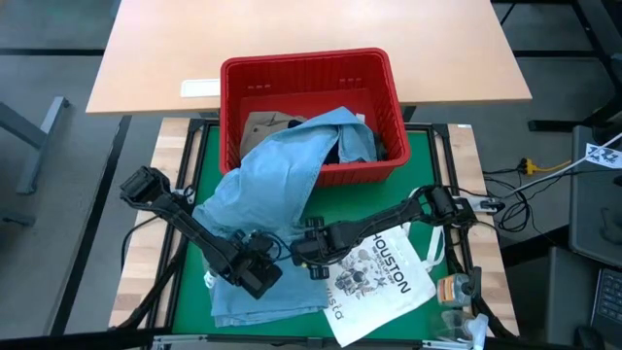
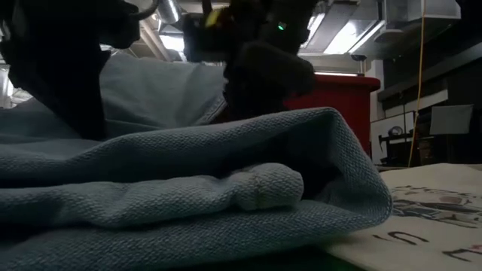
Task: Fold Laundry from Bin
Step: Fold the blue jeans
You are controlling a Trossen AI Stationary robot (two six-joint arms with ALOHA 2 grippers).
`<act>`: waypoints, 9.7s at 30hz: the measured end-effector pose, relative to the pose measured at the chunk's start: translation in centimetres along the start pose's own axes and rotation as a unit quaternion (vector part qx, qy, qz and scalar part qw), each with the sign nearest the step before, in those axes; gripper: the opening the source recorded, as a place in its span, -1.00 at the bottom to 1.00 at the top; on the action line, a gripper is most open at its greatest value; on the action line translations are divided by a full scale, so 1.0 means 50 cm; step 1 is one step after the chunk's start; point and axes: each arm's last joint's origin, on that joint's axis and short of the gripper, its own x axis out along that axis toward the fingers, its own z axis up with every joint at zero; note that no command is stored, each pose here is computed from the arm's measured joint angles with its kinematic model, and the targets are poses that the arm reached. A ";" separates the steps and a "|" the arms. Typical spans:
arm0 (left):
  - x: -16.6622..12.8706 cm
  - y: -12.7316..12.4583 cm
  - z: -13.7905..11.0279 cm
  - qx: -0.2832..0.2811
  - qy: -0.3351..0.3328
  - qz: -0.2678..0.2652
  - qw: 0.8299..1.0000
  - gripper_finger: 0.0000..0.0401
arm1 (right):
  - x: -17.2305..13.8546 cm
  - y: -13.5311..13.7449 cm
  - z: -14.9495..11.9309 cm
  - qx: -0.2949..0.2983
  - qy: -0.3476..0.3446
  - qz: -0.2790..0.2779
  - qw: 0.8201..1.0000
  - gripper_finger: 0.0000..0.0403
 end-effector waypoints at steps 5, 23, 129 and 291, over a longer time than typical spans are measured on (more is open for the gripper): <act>0.009 0.003 0.017 -0.018 -0.002 0.006 1.000 -0.61 | -0.008 -0.004 0.010 0.003 -0.015 -0.033 0.999 -0.23; -0.003 0.033 0.047 -0.004 0.064 0.031 0.997 -0.61 | 0.050 -0.031 -0.020 0.030 -0.004 -0.072 0.997 -0.23; -0.155 0.004 -0.235 0.024 0.230 -0.050 0.972 -0.15 | -0.050 0.059 0.016 -0.048 0.001 0.011 0.999 -0.23; -0.201 0.156 0.455 0.284 -0.386 0.051 0.876 -0.36 | -0.579 -0.454 -0.073 0.101 -0.180 -0.010 0.978 -0.99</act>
